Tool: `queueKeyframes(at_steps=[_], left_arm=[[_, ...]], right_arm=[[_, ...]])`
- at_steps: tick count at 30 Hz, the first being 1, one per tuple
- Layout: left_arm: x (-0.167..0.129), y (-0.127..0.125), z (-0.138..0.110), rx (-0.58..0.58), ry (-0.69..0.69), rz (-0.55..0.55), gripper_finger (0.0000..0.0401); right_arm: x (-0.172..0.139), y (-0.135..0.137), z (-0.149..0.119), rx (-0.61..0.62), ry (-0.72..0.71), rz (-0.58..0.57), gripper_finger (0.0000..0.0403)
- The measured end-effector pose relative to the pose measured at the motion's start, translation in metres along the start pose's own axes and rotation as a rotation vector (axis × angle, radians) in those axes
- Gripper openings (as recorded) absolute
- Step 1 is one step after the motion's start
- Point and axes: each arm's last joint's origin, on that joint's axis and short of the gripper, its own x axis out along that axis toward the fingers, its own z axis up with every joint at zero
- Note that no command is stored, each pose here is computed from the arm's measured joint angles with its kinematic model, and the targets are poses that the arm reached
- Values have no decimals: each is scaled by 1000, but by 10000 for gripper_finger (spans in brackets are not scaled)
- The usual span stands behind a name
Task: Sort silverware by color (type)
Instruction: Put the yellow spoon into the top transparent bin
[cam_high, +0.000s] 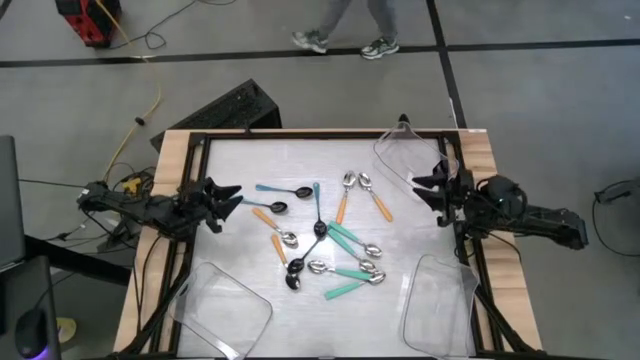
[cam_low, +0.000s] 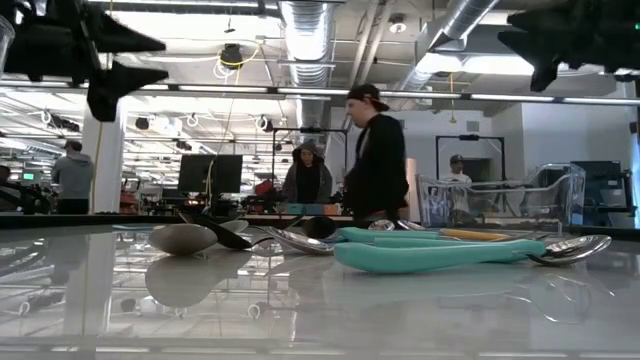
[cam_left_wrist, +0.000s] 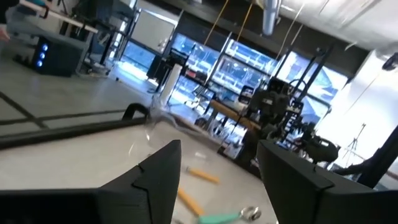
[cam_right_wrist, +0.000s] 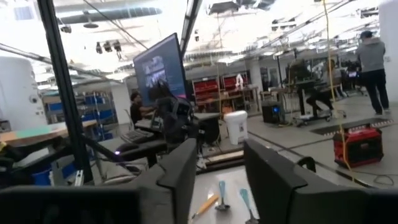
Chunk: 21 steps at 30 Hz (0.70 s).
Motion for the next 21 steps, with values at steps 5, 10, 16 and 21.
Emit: queueKeyframes(at_steps=[5,10,16,21], left_arm=[[-1,-8,23,0,-50,-20,224],[-2,-13,38,1,-77,-30,253],[1,-21,48,15,-19,-40,265],[8,-30,55,72,49,-12,265]], right_arm=[[12,6,33,-24,6,-8,225],[32,9,61,-107,70,-52,229],[66,8,73,-168,299,-152,220],[97,8,75,-165,484,-166,219]])
